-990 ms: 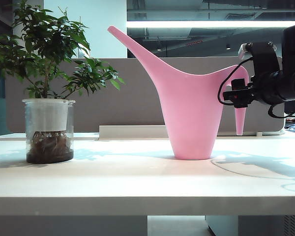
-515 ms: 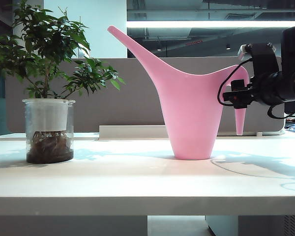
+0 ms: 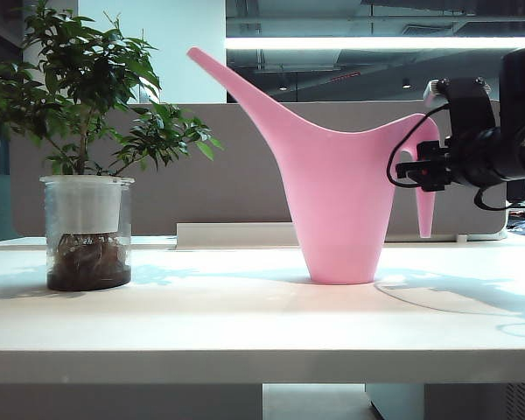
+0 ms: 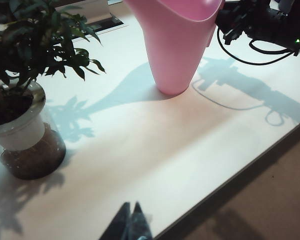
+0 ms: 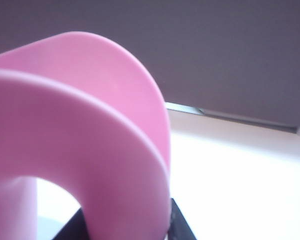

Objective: Pick up the watering can from the table, water the potted plant, and put the can back.

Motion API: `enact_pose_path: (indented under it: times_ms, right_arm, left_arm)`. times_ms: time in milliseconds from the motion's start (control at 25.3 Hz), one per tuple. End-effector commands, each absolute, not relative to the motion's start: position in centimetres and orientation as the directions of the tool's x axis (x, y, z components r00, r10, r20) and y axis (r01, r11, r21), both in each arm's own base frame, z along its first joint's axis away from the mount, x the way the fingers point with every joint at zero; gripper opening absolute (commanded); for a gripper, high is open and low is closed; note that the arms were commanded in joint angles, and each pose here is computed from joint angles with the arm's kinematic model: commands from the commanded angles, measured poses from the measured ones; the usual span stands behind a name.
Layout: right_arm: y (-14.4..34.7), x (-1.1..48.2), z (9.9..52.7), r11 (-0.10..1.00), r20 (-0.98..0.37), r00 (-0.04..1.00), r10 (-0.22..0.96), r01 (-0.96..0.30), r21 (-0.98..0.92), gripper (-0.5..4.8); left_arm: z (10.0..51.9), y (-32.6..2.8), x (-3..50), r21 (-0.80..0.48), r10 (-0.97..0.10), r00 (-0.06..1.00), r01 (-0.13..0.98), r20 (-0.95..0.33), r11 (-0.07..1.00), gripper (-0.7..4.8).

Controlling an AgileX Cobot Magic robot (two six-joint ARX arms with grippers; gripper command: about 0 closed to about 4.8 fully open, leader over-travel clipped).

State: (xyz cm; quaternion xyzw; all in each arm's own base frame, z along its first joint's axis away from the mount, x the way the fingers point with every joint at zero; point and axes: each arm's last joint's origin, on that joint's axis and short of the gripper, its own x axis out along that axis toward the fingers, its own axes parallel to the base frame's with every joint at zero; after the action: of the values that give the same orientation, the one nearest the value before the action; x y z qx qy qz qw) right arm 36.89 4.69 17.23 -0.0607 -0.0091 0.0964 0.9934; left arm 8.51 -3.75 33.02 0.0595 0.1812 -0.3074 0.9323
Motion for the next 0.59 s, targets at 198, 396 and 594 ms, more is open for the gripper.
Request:
enact_pose_path:
  times_ms: [198,396,594]
  right_arm:
    - [4.73,36.97,17.71,0.971,0.032,0.978,0.204,-0.198,-0.134,0.89]
    - [4.67,36.98,17.71,0.975,0.033,0.983,0.181,-0.175,-0.134,0.08]
    - [4.6,37.16,18.0,0.981,0.043,0.988,0.148,-0.142,-0.133,-0.04]
  left_arm:
    - [33.18,-3.75,8.49,0.005,-0.556,0.747,0.599,-0.363,0.801,0.03]
    - [33.19,-3.74,8.48,0.005,-0.556,0.748,0.599,-0.363,0.801,0.03]
    - [33.18,-3.74,8.48,0.005,-0.556,0.748,0.598,-0.363,0.801,0.03]
